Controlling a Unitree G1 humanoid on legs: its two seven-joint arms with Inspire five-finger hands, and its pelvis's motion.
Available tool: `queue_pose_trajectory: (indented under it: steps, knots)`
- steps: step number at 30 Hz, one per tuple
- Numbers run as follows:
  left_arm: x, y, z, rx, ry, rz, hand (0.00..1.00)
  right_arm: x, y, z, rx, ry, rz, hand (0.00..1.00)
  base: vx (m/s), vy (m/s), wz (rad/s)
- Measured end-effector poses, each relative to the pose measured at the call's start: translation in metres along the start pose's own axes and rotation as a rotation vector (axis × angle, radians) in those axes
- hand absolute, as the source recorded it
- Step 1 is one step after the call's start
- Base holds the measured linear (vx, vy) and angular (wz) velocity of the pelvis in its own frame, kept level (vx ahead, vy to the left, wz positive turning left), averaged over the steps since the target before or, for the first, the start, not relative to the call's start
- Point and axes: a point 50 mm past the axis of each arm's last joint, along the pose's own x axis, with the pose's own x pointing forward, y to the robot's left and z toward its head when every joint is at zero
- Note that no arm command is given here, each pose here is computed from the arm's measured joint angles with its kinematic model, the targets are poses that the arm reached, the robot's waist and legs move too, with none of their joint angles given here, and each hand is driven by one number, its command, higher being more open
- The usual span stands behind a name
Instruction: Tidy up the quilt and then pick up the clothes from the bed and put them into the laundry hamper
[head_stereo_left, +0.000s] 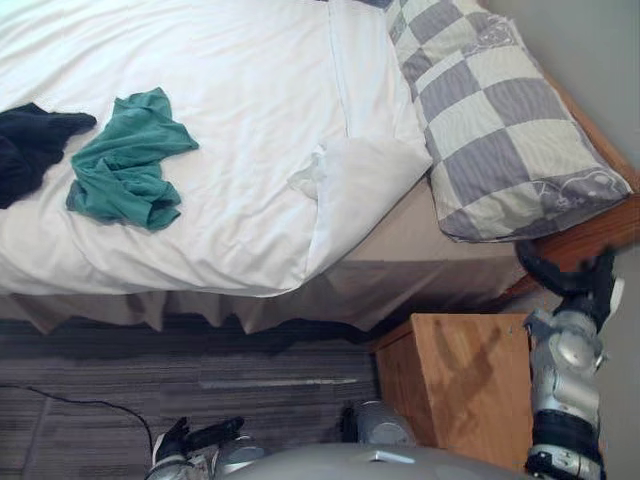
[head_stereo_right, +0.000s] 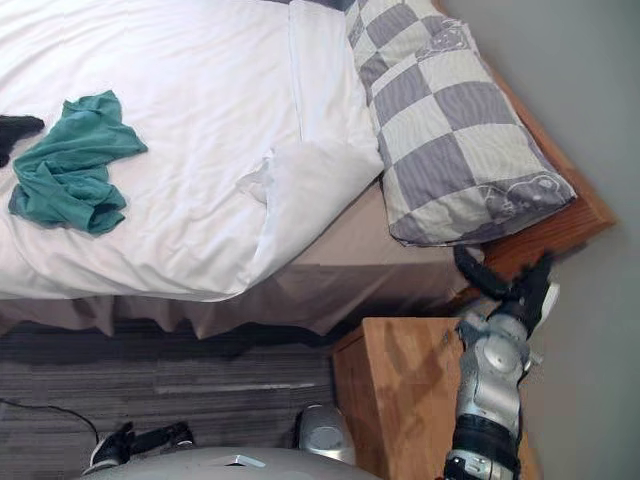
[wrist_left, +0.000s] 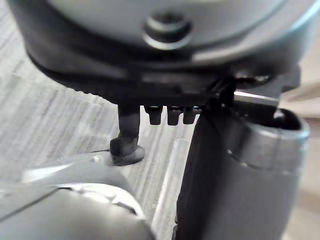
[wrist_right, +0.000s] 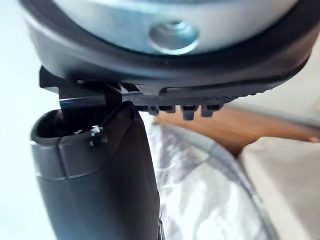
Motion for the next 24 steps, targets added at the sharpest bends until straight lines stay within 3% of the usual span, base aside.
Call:
queue_pose_trajectory:
  steps: [5, 8, 13, 18, 24]
  knots:
    - [-0.003, -0.02, -0.006, -0.007, 0.01, -0.053, 1.0, 0.02, 0.056, 0.074, -0.062, -0.286, 0.185, 1.0, 0.08, -0.072, 0.04]
    - [-0.003, -0.023, -0.002, -0.003, -0.006, -0.071, 1.0, 0.018, 0.096, 0.113, -0.089, -0.429, 0.316, 1.0, 0.01, -0.005, -0.03]
    - [-0.002, -0.026, 0.011, -0.016, -0.06, -0.085, 1.0, 0.006, 0.16, 0.209, -0.138, -0.747, 0.506, 1.0, 0.01, 0.019, -0.02]
    - [-0.002, -0.033, 0.024, -0.078, -0.122, -0.122, 1.0, -0.019, 0.201, 0.269, -0.173, -0.941, 0.624, 1.0, -0.03, 0.01, 0.2]
    - [-0.003, -0.044, 0.046, -0.08, -0.217, -0.169, 1.0, -0.017, 0.207, 0.286, -0.228, -0.973, 0.608, 1.0, -0.05, -0.01, 0.24]
